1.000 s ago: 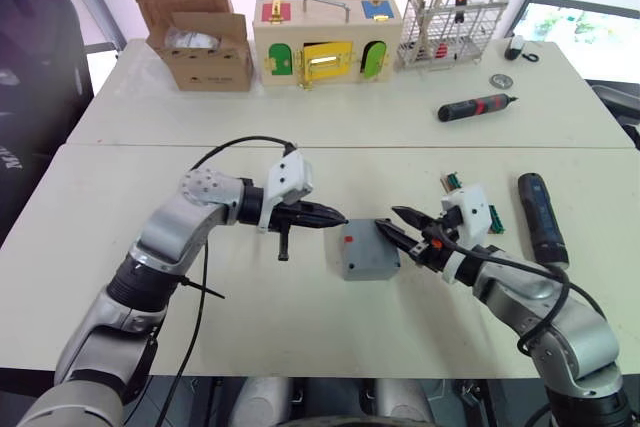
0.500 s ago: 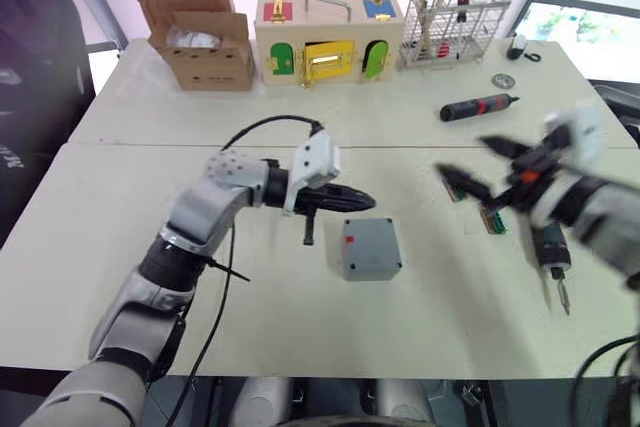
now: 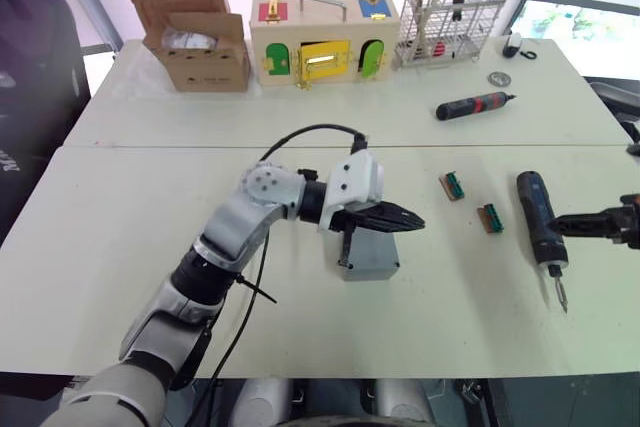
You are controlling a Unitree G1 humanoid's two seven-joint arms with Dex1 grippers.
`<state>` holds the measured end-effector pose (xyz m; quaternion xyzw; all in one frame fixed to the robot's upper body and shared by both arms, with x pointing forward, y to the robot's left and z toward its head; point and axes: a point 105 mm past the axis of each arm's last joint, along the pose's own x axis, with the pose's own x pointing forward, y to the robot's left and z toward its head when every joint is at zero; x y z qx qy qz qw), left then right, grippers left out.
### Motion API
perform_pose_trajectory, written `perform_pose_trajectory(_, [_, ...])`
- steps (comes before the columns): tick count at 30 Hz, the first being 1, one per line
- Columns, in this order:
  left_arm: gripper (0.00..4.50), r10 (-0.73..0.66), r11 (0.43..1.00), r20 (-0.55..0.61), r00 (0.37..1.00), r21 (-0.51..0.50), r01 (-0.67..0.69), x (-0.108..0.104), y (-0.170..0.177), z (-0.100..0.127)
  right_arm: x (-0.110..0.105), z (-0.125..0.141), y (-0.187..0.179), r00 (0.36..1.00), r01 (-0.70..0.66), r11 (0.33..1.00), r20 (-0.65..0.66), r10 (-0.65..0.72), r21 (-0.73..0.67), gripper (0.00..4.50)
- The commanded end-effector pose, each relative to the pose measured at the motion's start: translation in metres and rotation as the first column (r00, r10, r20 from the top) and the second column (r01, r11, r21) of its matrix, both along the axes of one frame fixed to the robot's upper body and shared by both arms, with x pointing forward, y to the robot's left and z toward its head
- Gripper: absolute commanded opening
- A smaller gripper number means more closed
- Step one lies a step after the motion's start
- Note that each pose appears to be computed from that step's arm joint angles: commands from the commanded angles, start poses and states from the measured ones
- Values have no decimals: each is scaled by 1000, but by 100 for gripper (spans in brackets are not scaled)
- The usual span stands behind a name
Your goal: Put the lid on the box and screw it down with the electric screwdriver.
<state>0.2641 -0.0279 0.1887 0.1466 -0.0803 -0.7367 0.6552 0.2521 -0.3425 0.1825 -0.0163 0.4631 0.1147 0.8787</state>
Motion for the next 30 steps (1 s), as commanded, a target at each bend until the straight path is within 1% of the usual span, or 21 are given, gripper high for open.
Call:
perform_pose_trajectory(1, [0,22,999,27,999,-31,-21,-6,0,8,10,5,-16,1000,6,999,-2,-6,-38,446])
perform_pose_trajectory(5, [0,46,999,29,999,-18,-46,-11,2,4,23,-4,-21,997,50,999,-57,-50,0,446])
perform_pose_trajectory(8, [0,86,995,5,996,-55,-86,-10,5,11,36,-11,-27,992,101,995,-81,-100,11,446])
perform_pose_trajectory(14, [0,131,991,9,991,-37,-130,-8,10,8,42,-24,-38,983,100,994,-149,-104,-32,446])
perform_pose_trajectory(20, [0,156,987,8,988,-39,-155,-6,11,7,40,-37,-29,973,44,999,-228,-44,-9,446])
perform_pose_trajectory(23, [0,158,987,8,987,-41,-158,-6,9,7,42,-43,-23,969,33,999,-245,-29,9,446])
perform_pose_trajectory(29, [0,161,986,6,987,-41,-161,-5,8,7,32,-59,-26,949,-6,1000,-314,-3,-30,446])
perform_pose_trajectory(30, [0,165,986,7,986,-39,-164,-4,8,6,30,-62,-27,945,-12,999,-326,0,-35,424])
